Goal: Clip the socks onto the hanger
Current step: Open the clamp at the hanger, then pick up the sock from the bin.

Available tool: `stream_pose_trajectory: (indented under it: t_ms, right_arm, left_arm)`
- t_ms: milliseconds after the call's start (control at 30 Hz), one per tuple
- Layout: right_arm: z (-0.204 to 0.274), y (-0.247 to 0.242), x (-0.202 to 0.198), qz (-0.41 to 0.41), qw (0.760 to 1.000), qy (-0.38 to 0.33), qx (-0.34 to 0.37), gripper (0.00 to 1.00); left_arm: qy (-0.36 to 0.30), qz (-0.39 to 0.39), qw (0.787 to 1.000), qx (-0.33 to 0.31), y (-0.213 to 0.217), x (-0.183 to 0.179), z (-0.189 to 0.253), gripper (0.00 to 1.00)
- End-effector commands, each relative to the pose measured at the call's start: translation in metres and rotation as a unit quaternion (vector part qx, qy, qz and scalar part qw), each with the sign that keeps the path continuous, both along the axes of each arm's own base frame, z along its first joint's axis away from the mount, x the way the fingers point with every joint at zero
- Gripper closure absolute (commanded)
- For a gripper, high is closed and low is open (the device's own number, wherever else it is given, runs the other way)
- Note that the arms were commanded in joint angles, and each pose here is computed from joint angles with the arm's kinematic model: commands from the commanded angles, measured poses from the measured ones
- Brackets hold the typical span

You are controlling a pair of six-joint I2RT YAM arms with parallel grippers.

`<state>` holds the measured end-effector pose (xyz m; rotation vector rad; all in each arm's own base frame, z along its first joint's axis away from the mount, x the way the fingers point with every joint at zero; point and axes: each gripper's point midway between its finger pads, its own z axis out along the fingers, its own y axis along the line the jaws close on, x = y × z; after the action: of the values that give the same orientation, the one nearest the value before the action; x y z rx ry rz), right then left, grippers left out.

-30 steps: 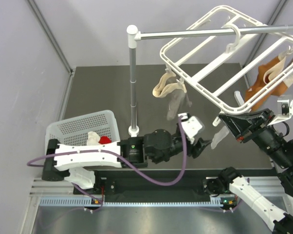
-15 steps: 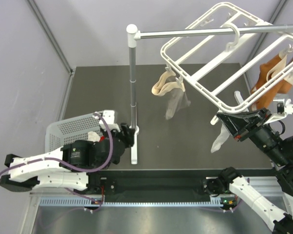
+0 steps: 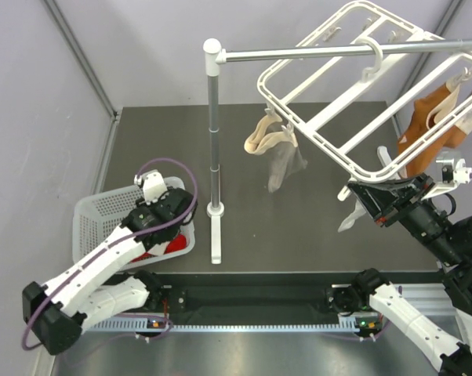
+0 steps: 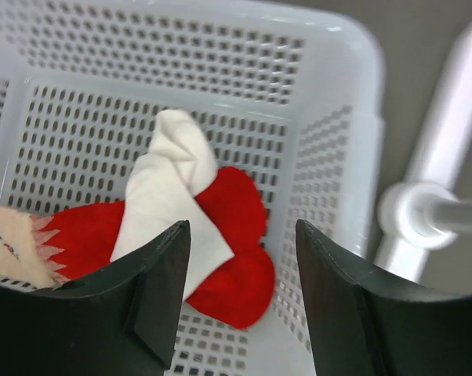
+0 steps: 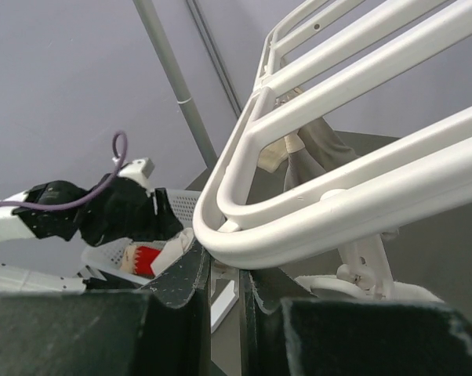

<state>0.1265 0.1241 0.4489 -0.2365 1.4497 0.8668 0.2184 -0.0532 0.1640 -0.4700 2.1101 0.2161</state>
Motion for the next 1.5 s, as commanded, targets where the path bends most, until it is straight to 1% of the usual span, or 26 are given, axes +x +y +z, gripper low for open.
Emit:
stream_pose_trajectory:
  t_ms: [0, 67, 200, 267, 300, 400, 433, 600, 667, 733, 767, 833, 867, 900, 933, 1000, 1033, 1133, 1167, 1267, 1300, 1367, 1400, 1467]
  right_arm:
    - [-0.017, 0.004, -0.002, 0.011, 0.999, 0.03, -0.016, 1.0]
    - [-0.017, 0.003, -0.003, 0.012, 0.999, 0.03, -0.017, 1.0]
    - [-0.014, 0.002, -0.004, 0.011, 0.999, 0.028, -0.016, 1.0]
    - [-0.015, 0.002, -0.004, 0.011, 0.999, 0.028, -0.016, 1.0]
    - [-0.017, 0.003, -0.003, 0.011, 0.999, 0.029, -0.018, 1.0]
    - [-0.018, 0.003, -0.004, 0.012, 0.999, 0.03, -0.017, 1.0]
    - [-0.018, 0.002, -0.004, 0.011, 0.999, 0.029, -0.017, 1.0]
    - [-0.017, 0.002, -0.005, 0.013, 0.999, 0.027, -0.015, 1.0]
    - [-0.016, 0.001, -0.006, 0.012, 1.0, 0.025, -0.014, 1.0]
    - [-0.015, 0.001, -0.007, 0.012, 1.0, 0.025, -0.013, 1.0]
    - [-0.015, 0.0, -0.008, 0.012, 1.0, 0.024, -0.012, 1.0]
    - [-0.015, 0.0, -0.008, 0.012, 1.0, 0.023, -0.012, 1.0]
    - [-0.016, 0.0, -0.008, 0.012, 1.0, 0.024, -0.012, 1.0]
    - [-0.018, 0.001, -0.008, 0.014, 1.0, 0.025, -0.013, 1.0]
    - [-0.017, 0.0, -0.009, 0.013, 1.0, 0.024, -0.013, 1.0]
    - [-0.018, 0.0, -0.009, 0.013, 1.0, 0.025, -0.012, 1.0]
    - [-0.018, 0.0, -0.009, 0.013, 0.999, 0.026, -0.012, 1.0]
    - [-0.018, 0.0, -0.009, 0.012, 1.0, 0.026, -0.012, 1.0]
    - [-0.018, 0.0, -0.009, 0.012, 0.999, 0.027, -0.012, 1.0]
    - [-0.019, 0.001, -0.008, 0.013, 0.999, 0.029, -0.012, 1.0]
    - [-0.02, 0.002, -0.007, 0.015, 0.999, 0.031, -0.011, 1.0]
    - [-0.02, 0.003, -0.006, 0.016, 0.999, 0.031, -0.012, 1.0]
    - [-0.02, 0.003, -0.006, 0.017, 0.999, 0.031, -0.012, 1.0]
    - [-0.02, 0.003, -0.006, 0.017, 0.999, 0.032, -0.011, 1.0]
  left_arm:
    - [0.027, -0.01, 0.999, -0.045, 0.003, 0.023, -0.011, 0.4]
    - [0.019, 0.011, 0.998, -0.066, 0.012, 0.03, -0.007, 0.4]
    - [0.049, 0.068, 0.991, -0.106, 0.033, 0.032, -0.02, 0.43]
    - [0.072, 0.113, 0.985, -0.112, 0.043, 0.023, -0.033, 0.44]
    - [0.075, 0.142, 0.981, -0.105, 0.054, 0.02, -0.036, 0.44]
    - [0.103, 0.202, 0.969, -0.093, 0.068, 0.008, -0.048, 0.45]
    - [0.112, 0.22, 0.964, -0.095, 0.069, 0.006, -0.053, 0.41]
    - [0.146, 0.249, 0.948, -0.132, 0.068, 0.0, -0.078, 0.38]
    - [0.166, 0.278, 0.935, -0.143, 0.072, -0.006, -0.092, 0.39]
    - [0.189, 0.291, 0.926, -0.15, 0.073, -0.011, -0.108, 0.4]
    - [0.201, 0.296, 0.919, -0.168, 0.072, -0.012, -0.115, 0.41]
    - [0.222, 0.294, 0.912, -0.182, 0.07, -0.012, -0.131, 0.48]
    - [0.231, 0.294, 0.906, -0.198, 0.068, -0.012, -0.137, 0.56]
    - [0.241, 0.291, 0.904, -0.202, 0.066, -0.011, -0.144, 0.82]
    - [0.245, 0.285, 0.904, -0.203, 0.066, -0.01, -0.147, 0.93]
    - [0.254, 0.285, 0.902, -0.202, 0.066, -0.009, -0.151, 0.96]
    - [0.258, 0.287, 0.901, -0.197, 0.067, -0.01, -0.149, 1.0]
    - [0.239, 0.295, 0.908, -0.18, 0.076, -0.005, -0.134, 1.0]
    - [0.239, 0.297, 0.908, -0.173, 0.078, -0.009, -0.127, 1.0]
    - [0.175, 0.291, 0.926, -0.167, 0.087, 0.0, -0.088, 1.0]
    - [0.143, 0.282, 0.933, -0.172, 0.089, 0.0, -0.068, 1.0]
    - [0.099, 0.251, 0.946, -0.18, 0.088, 0.008, -0.038, 1.0]
    - [0.062, 0.235, 0.951, -0.188, 0.087, 0.008, -0.02, 1.0]
    - [0.018, 0.2, 0.958, -0.205, 0.081, 0.013, 0.004, 1.0]
